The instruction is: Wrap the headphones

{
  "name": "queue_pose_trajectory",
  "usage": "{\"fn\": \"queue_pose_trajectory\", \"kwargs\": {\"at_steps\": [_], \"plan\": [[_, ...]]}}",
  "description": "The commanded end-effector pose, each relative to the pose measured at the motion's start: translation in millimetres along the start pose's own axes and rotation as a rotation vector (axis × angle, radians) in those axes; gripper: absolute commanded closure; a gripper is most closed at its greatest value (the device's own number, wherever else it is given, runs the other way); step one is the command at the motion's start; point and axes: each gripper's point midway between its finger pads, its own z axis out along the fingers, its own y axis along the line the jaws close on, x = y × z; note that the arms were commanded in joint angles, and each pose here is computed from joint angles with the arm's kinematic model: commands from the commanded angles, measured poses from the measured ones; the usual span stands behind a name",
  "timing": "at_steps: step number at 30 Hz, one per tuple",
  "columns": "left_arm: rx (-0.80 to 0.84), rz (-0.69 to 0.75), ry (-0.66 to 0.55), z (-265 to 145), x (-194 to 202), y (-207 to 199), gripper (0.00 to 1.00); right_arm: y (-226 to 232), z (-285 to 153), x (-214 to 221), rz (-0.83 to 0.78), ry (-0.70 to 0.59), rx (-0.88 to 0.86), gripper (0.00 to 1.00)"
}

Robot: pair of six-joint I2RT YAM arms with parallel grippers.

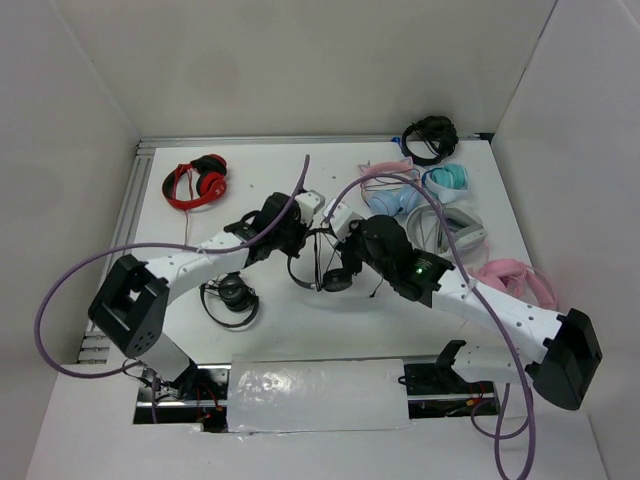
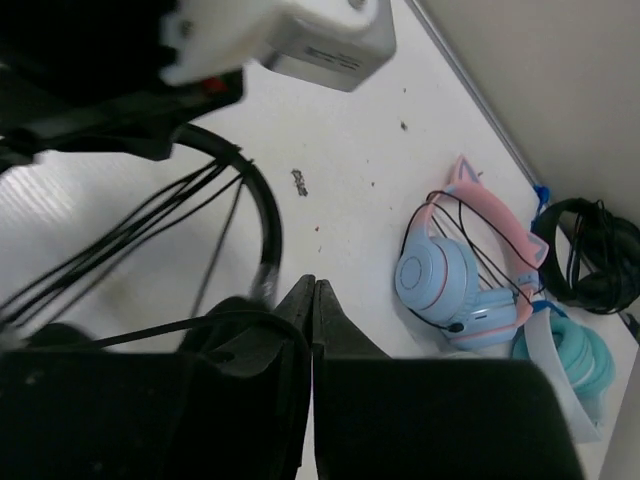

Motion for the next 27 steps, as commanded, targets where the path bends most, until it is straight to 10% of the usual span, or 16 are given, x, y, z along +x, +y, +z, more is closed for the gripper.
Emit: {"fn": "queue_pose_trajectory", "kwargs": {"at_steps": [1,10,27], "plan": [[0.195,0.093,-0.27,-36,-62,-35,1.0,-29,8,-28,0.006,-0.084,0.065,0.88],[0.438,0.267,-0.334,-72,-44,-114,1.0,-37,28,-30,0.093,-0.163,0.063,0.83],[0.503,0.311,-0.489,-142,-61,-133,1.0,-5,29,-16,0.145,-0.247,-0.281,0.81]]}}
